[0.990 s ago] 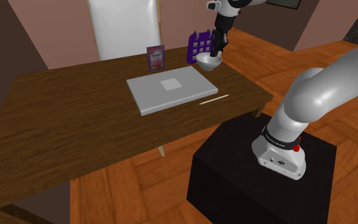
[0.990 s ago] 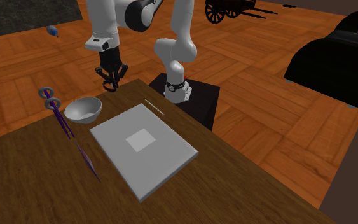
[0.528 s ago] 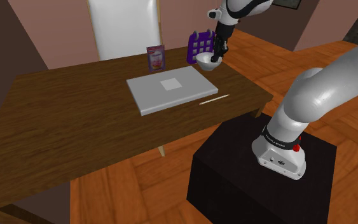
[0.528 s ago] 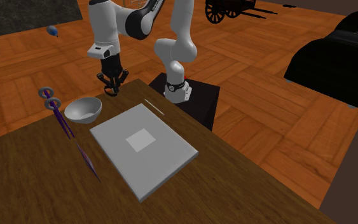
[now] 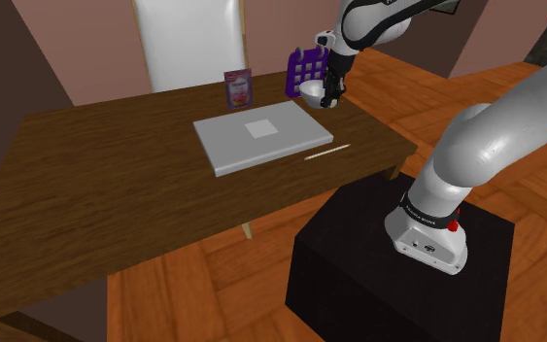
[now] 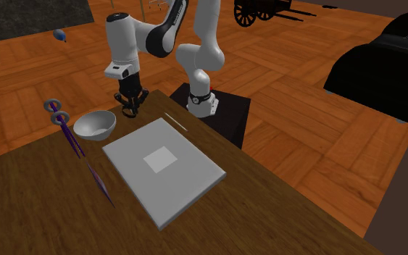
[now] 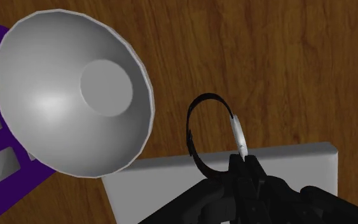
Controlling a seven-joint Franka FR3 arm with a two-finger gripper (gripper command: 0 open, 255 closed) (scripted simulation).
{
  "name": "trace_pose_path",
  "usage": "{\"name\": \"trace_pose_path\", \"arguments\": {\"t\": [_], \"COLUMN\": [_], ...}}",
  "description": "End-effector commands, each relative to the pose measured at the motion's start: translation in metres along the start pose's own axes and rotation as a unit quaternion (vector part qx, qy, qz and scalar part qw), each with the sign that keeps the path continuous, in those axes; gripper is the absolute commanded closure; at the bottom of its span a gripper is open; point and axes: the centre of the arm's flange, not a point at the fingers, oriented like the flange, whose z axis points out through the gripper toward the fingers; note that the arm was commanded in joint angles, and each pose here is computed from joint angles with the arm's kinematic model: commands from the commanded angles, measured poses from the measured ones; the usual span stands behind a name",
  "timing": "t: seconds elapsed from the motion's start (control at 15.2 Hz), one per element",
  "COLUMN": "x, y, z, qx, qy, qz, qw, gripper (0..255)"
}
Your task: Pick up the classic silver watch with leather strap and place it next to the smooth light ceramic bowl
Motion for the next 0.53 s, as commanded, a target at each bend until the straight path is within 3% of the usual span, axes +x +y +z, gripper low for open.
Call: {"name": "trace_pose_path", "arguments": {"t": [0.0, 0.46], "x": [-0.001, -0.003], "y": [-0.001, -0.004], "z": [0.010, 0.046], "qx": [0.000, 0.000], "qy": [0.000, 0.000], "qz": [0.000, 0.000], "qw": [1.0000, 1.0000], "gripper": [255, 255]}}
